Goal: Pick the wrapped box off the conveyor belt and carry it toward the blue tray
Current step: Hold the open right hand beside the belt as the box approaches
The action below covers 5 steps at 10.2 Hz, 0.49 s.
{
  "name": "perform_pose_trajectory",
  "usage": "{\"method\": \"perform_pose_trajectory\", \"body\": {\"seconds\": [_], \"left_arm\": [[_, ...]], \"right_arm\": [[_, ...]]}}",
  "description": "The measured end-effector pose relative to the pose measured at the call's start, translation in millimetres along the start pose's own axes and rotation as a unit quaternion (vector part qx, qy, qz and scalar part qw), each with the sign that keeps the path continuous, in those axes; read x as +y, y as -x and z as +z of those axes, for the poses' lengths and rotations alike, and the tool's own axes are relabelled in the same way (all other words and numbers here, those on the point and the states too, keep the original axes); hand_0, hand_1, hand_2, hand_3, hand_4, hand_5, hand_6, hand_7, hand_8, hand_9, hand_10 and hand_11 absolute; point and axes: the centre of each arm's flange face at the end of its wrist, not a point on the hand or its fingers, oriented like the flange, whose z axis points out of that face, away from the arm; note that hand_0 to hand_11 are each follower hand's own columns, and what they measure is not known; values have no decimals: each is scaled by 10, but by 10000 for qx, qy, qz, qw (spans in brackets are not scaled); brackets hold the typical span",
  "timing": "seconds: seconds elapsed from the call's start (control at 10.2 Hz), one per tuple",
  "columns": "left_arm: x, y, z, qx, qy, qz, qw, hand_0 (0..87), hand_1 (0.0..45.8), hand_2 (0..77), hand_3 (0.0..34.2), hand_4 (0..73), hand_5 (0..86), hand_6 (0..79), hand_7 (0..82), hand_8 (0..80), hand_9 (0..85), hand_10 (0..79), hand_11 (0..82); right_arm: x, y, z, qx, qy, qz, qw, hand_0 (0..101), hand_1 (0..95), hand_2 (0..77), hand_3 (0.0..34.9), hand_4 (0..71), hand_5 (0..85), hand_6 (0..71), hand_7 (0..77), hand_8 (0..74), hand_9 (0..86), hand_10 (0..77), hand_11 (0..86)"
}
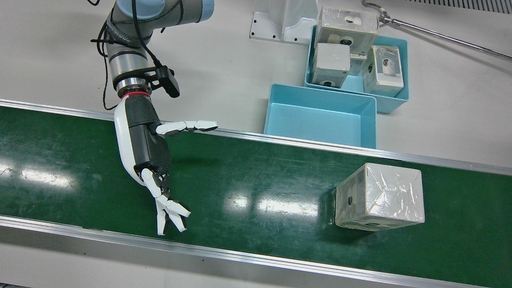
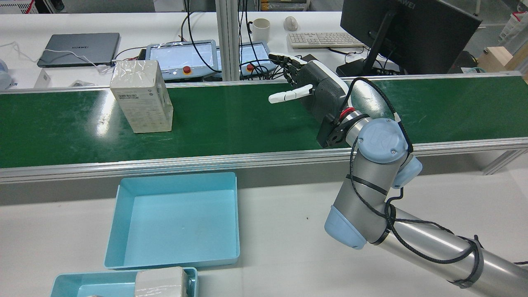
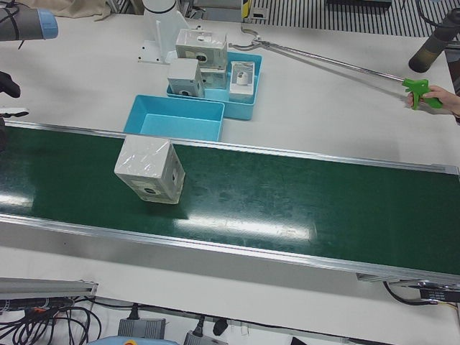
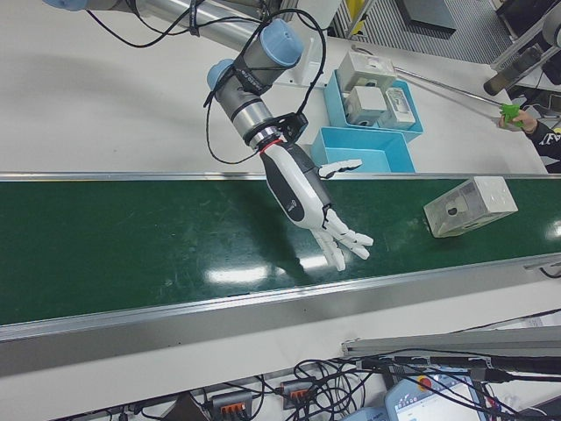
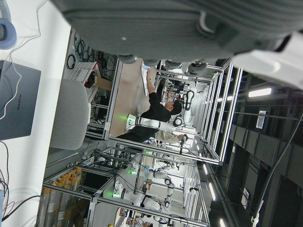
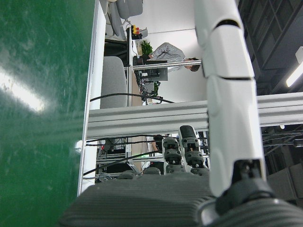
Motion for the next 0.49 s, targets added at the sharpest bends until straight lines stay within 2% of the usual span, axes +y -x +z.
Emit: {"method": "perform_pose_trajectory", "body": {"seconds": [0.49], "left_arm": [[0,0,0,0,0,0,10000,0,0,11,0,0,11,5,5,5,5,5,5]], "right_arm": [[-26,90,2,-67,-17,32,10000,510,180,93,0,98,175,33,44,0,11,0,5]]}}
